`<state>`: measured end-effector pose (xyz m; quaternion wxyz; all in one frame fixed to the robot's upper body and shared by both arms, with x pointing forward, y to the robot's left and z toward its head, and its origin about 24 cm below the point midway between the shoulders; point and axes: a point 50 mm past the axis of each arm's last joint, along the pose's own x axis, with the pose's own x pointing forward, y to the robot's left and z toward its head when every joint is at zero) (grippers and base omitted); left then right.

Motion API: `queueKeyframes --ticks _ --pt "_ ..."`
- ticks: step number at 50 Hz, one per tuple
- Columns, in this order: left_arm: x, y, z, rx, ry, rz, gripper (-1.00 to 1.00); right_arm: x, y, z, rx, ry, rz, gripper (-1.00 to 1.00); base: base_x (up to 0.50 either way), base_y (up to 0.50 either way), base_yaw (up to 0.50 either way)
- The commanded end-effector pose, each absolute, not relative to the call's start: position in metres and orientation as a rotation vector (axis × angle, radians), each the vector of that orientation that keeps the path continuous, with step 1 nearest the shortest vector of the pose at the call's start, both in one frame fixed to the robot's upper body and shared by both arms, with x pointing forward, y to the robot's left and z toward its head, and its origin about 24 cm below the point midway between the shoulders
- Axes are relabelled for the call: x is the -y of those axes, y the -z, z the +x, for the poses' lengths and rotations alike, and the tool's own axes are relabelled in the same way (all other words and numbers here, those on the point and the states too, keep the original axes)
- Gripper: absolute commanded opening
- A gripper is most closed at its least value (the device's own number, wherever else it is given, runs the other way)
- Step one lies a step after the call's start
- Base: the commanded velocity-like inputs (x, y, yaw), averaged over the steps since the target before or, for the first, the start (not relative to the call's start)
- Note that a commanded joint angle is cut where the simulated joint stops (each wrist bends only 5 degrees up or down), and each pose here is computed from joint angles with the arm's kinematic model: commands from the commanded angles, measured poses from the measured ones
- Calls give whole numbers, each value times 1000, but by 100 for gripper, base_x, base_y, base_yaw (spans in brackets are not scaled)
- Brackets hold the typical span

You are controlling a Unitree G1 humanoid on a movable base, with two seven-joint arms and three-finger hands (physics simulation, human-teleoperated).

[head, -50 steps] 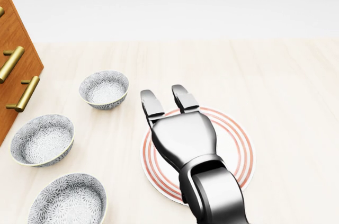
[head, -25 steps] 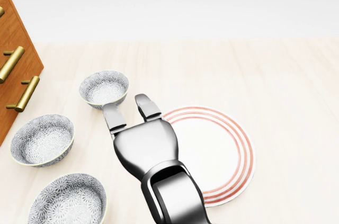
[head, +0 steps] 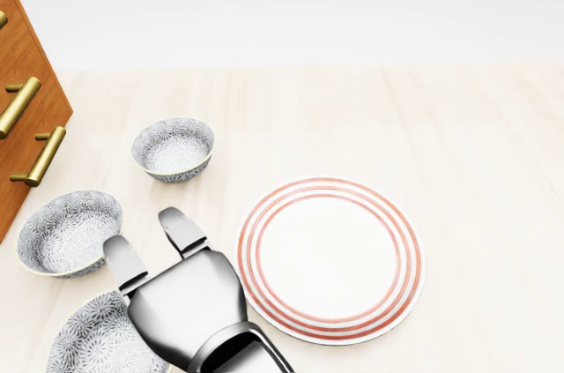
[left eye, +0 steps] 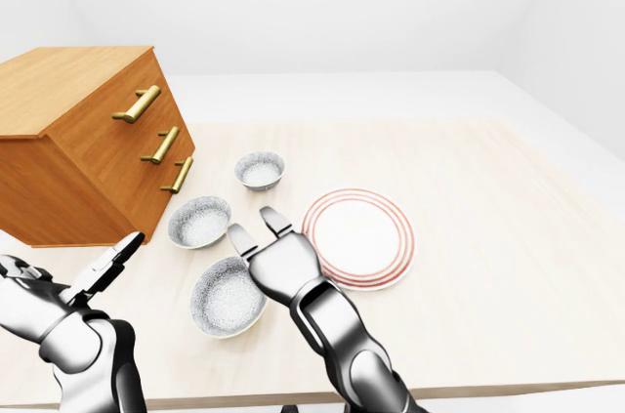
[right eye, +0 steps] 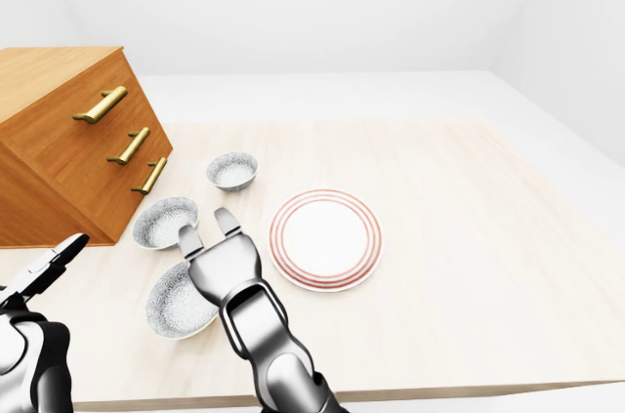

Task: Put the bowl at the front on the plate.

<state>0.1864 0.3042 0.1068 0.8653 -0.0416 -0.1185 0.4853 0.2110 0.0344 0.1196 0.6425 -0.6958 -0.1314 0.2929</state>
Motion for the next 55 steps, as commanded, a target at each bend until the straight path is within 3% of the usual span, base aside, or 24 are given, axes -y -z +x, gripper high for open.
queueKeyframes --ticks 1,25,55 --pt "-305 -107 186 251 -1019 -91 100 -45 -101 195 296 -791 -1575 100 0 0 0" --pt "-304 -107 186 250 -1019 -84 100 -83 -59 165 286 -1047 -1667 100 0 0 0" --pt "-304 -104 188 233 -1016 -78 100 -86 -49 157 253 -1093 -1606 100 0 0 0"
